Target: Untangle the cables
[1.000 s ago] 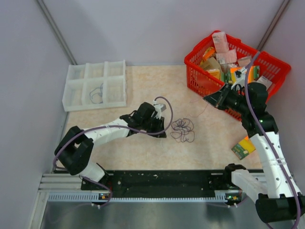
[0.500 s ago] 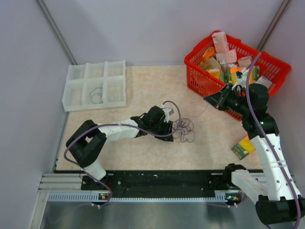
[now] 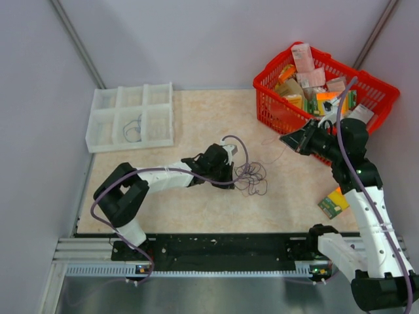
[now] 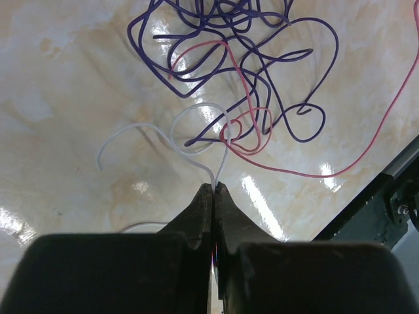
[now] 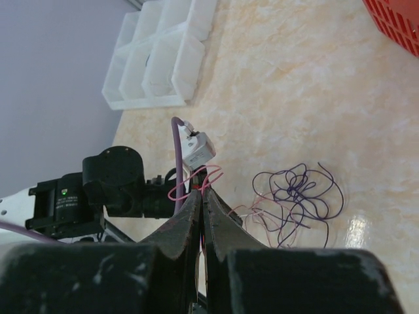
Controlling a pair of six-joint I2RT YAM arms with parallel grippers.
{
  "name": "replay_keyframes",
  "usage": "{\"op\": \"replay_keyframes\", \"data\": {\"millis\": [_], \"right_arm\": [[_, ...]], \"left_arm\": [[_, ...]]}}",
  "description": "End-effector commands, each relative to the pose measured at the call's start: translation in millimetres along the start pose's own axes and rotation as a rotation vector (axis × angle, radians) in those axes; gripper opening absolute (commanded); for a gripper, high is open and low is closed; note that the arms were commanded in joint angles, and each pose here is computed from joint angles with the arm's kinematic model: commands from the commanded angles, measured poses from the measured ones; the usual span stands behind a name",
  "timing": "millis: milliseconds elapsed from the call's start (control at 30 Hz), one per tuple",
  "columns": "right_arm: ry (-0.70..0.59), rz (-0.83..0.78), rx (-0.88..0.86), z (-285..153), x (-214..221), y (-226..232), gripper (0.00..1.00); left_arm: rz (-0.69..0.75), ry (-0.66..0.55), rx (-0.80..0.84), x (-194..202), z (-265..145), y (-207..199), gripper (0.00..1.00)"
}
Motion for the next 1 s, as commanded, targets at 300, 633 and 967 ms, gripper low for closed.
{"op": "replay_keyframes", "data": {"millis": [300,633,967], "right_arm": [[-0.177,-0.136,0.678,-34.3,-15.2,-74.6,0.0],[-0.082,-0.126,0.582,-12.0,4.9,-81.3,0.0],[-0.172,-0.122,0.92,-49.1,-6.3,-108.1,0.0]], "left_arm": [[0.131,-0.49,-0.338,-18.9,-209.7,9.8,0.0],[0.145,-0.766,-0.34,-25.2,-327.1,-6.0,0.0],[-0.04,-0.89,-0.865,-8.4,-382.6,49.6,0.0]]}}
Point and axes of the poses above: each gripper's point midway between its finger pads, its own z axis out along the fingers, its own y axis along the line the jaws close on, x = y × z, the point moved 6 cm from there along -z, back along the fingers, and after that the axes turned 6 degrees about -z, right-handed, at the moved point
